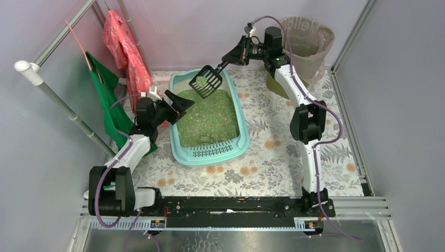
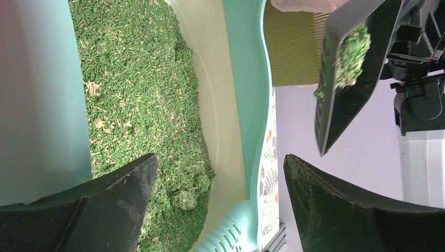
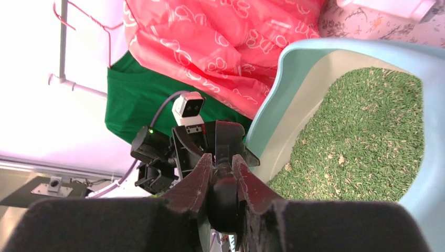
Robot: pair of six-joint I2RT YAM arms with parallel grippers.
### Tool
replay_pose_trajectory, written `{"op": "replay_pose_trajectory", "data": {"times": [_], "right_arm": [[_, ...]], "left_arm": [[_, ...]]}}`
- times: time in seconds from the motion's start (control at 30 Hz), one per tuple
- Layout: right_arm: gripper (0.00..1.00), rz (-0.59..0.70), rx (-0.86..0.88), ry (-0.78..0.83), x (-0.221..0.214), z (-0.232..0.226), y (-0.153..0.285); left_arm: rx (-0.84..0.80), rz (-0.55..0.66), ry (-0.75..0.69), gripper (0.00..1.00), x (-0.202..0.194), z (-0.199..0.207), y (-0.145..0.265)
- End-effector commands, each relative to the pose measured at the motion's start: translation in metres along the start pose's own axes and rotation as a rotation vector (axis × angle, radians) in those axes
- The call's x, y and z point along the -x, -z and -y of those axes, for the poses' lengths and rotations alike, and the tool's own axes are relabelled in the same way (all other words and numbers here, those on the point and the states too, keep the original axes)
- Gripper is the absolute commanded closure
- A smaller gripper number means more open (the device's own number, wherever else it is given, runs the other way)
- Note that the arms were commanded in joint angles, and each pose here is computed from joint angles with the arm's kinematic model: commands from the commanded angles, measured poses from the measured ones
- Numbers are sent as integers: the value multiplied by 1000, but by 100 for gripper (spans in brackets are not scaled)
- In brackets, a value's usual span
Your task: Clean the litter box
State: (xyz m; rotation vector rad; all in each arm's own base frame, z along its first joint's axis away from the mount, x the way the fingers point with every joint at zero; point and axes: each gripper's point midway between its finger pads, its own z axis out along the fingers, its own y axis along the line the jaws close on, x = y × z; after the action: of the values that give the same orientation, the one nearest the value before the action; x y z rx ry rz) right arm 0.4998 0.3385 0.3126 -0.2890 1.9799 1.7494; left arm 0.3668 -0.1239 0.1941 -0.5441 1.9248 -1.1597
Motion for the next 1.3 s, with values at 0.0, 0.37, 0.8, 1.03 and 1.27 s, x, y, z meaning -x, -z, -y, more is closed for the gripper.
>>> {"op": "replay_pose_trajectory", "data": {"times": [0.0, 0.37, 0.8, 1.03, 1.27], "right_arm": [[100, 81, 46, 55, 40, -34, 36], [100, 285, 60, 82, 111, -56, 137], [100, 524, 28, 107, 168, -59, 251], [100, 663, -23, 97, 191, -35, 305], [100, 784, -69, 102, 210, -15, 355]], "left_arm": [[-37, 14, -25, 2, 3, 7, 3], [-39, 4, -4, 2, 1, 2, -1], [-29, 1, 1, 2, 0, -1, -3], [-17, 1, 4, 2, -1, -6, -4], [-9, -18, 24, 2, -6, -15, -11]]}}
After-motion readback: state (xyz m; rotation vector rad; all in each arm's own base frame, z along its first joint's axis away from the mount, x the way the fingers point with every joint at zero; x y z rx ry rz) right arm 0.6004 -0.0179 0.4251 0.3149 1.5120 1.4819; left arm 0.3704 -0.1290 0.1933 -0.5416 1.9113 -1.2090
